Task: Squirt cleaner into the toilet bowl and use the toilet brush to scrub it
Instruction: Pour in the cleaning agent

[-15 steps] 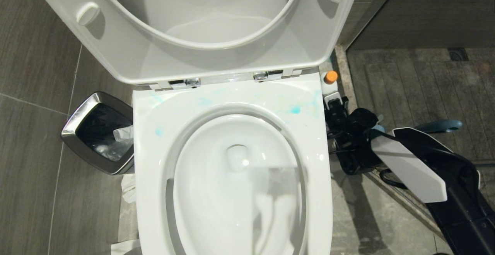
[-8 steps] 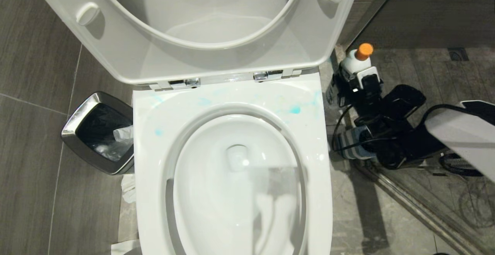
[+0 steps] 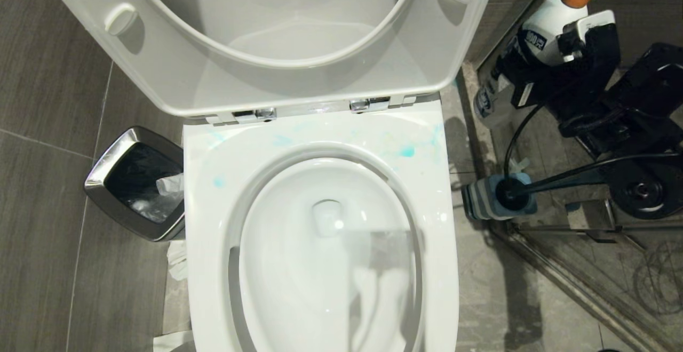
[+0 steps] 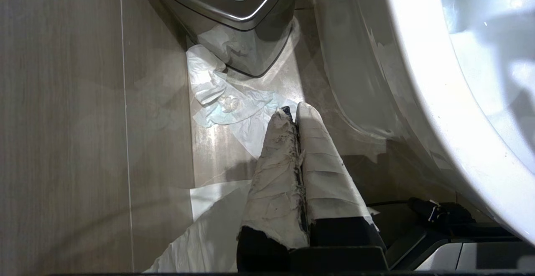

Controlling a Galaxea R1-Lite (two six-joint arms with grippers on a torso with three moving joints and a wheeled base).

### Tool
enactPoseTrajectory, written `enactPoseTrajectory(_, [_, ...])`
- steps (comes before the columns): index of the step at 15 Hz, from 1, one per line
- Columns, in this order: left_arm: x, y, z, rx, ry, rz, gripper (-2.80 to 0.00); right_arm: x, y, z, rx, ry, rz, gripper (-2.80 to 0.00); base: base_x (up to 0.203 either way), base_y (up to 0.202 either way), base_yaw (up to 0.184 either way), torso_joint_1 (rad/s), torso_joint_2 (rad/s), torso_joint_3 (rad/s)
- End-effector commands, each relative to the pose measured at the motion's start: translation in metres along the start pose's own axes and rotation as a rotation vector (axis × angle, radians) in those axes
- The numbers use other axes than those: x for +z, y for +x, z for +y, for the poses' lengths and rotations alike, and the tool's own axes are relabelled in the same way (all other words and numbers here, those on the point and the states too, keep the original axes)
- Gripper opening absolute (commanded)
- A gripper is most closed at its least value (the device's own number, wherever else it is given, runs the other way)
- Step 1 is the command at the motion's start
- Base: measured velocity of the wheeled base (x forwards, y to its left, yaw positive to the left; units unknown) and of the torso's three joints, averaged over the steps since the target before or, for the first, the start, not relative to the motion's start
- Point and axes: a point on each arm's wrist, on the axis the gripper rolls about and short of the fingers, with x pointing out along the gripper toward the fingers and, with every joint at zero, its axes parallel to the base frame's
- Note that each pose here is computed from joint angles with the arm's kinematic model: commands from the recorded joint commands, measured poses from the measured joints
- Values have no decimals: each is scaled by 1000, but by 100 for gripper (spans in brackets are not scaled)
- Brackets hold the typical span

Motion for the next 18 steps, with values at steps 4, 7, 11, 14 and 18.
enactPoseTrajectory(4, [0,0,0,1,0,1,-280,80,-41,-19,19,12,-37,-280,0,0,0,0,0,0])
enactPoseTrajectory(7, [0,0,0,0,0,1,-280,97,-58,-26,37,10,-4,-280,0,0,0,0,0,0])
enactPoseTrajectory(11, [0,0,0,2,0,1,-280,108,-68,-31,29,-14,-6,-280,0,0,0,0,0,0])
enactPoseTrajectory(14, [0,0,0,0,0,1,-280,114,-72,-33,19,-20,-22,-280,0,0,0,0,0,0])
enactPoseTrajectory(18, [0,0,0,2,0,1,-280,113,-82,-34,4,-20,-7,-280,0,0,0,0,0,88])
